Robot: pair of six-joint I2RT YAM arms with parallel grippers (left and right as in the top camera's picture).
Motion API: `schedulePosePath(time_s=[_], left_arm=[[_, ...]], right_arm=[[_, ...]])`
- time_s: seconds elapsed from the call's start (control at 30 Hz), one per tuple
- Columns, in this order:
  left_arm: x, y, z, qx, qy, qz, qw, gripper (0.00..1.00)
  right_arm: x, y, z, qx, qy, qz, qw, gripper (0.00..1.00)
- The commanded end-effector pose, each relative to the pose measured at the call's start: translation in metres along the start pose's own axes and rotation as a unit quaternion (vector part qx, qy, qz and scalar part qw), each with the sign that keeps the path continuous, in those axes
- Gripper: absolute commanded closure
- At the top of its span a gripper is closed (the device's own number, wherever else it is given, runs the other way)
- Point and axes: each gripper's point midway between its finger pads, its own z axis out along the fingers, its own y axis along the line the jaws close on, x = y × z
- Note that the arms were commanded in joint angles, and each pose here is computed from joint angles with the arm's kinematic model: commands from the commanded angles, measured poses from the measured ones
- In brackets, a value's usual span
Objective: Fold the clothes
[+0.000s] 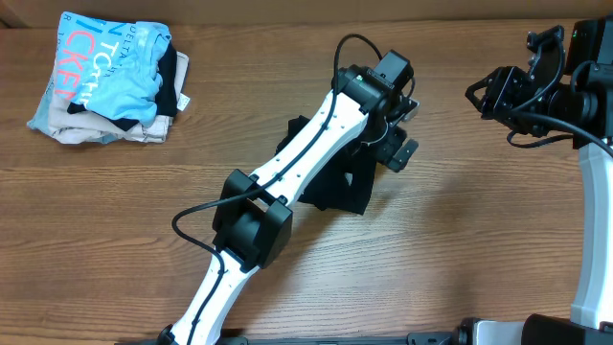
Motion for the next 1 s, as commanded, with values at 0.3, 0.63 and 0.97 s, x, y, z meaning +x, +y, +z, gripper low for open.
schedulePosePath(time_s=[0.3,0.63,0.97], left_arm=[[-0.07,0.057,-0.185,-0.046,-0.23,-0.069,0.97,0.0],[-0.049,0.118,-0.208,-0.086,-0.225,-0.128,0.962,0.0],[-0.046,0.134,-0.204,-0.111,-0.219,-0.136,0.96,0.0]], right_arm=[[0.014,0.003,0.016,-0.003,0.034,-0.018,0.999,0.43],[0.082,0.018,0.111,0.006,0.153,-0.077,0.985,0.39],[0.135,-0.013,0.199,0.078,0.213,-0.149,0.962,0.47]])
